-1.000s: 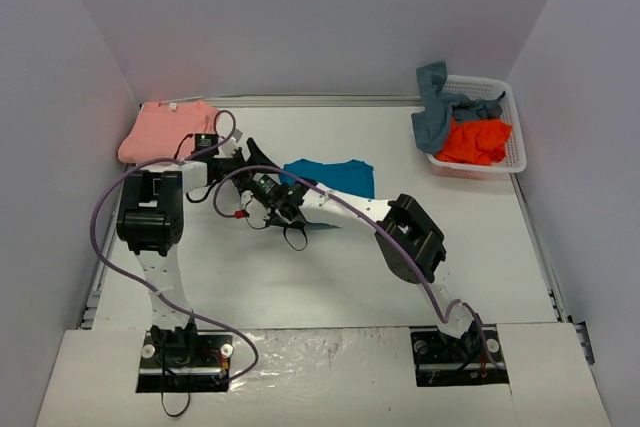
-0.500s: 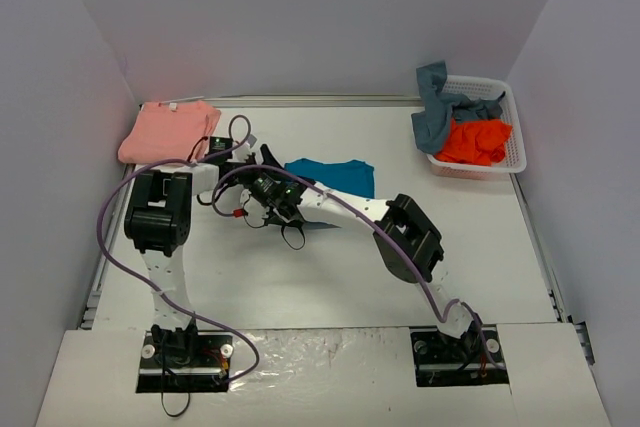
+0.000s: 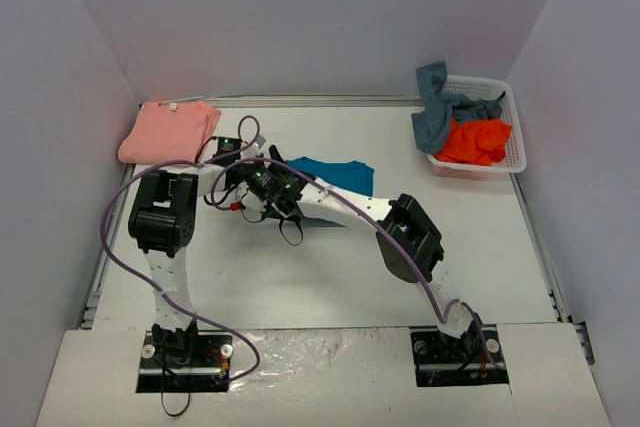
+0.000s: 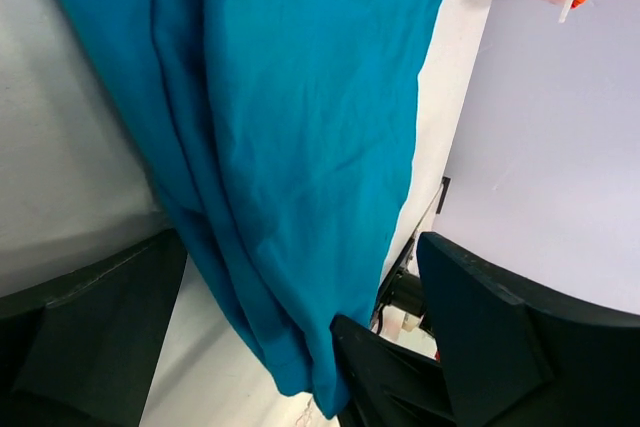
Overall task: Fold and stack the t-shirts
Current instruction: Put the neatly folded tshirt into the corner of the board with the left arm
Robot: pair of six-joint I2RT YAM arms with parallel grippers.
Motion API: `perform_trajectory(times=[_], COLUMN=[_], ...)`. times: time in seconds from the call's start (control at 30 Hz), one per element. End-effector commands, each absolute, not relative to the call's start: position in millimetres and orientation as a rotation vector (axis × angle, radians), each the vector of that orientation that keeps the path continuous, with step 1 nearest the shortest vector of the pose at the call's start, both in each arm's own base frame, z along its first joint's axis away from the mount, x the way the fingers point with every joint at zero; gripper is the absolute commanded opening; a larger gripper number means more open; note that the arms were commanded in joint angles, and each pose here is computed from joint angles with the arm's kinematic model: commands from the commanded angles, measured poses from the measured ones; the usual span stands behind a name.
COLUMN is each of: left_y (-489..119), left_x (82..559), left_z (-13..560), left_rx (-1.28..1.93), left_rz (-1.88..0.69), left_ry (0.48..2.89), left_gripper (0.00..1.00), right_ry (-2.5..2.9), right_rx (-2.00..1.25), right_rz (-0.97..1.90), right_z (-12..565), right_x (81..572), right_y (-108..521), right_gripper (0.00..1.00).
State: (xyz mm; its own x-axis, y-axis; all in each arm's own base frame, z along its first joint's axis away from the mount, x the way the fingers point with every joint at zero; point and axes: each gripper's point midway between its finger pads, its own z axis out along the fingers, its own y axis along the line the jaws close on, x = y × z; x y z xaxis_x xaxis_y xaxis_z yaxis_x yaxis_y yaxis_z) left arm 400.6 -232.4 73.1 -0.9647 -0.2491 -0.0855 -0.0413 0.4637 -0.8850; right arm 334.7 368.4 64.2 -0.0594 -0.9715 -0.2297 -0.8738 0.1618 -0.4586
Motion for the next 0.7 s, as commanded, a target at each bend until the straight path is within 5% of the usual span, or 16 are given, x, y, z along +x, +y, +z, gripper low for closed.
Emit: perform_trajectory(times=[0.0,0.13,0.53,0.57,0.63,0.67], left_y=[-245,-250,-254,-254,-254,-254], left_x=[399,396,395,394,395,395], left_z=[89,96,116,116,116,116], left_rx=[-0.185,-0.141,-0.108,-0.103,-0.097,-0.093], left_rz=[-1.559,-1.586,-1.622,-1.625,-1.629,-1.635], left_ry=[2.462,2.437,2.396,2.394,2.393,2.392], left_gripper=[0.99,0.57,0.03,0.02,0.02,0.02], right_ry=[1.969,1.982,2.012,2.012,2.008,2.012], right_rx=[-1.750,-1.760,-1.762,-1.764,-1.769,-1.770], right_rz=[-0.321,-0.322,-0.323,-0.326,-0.315,-0.304], right_z=[70,63,53,54,59,61], right_x=[339,338,342,341,338,336], right_y=[364,362,357,355,351,349], right_gripper=[0.00,0.00,0.02,0.40,0.49,0.62])
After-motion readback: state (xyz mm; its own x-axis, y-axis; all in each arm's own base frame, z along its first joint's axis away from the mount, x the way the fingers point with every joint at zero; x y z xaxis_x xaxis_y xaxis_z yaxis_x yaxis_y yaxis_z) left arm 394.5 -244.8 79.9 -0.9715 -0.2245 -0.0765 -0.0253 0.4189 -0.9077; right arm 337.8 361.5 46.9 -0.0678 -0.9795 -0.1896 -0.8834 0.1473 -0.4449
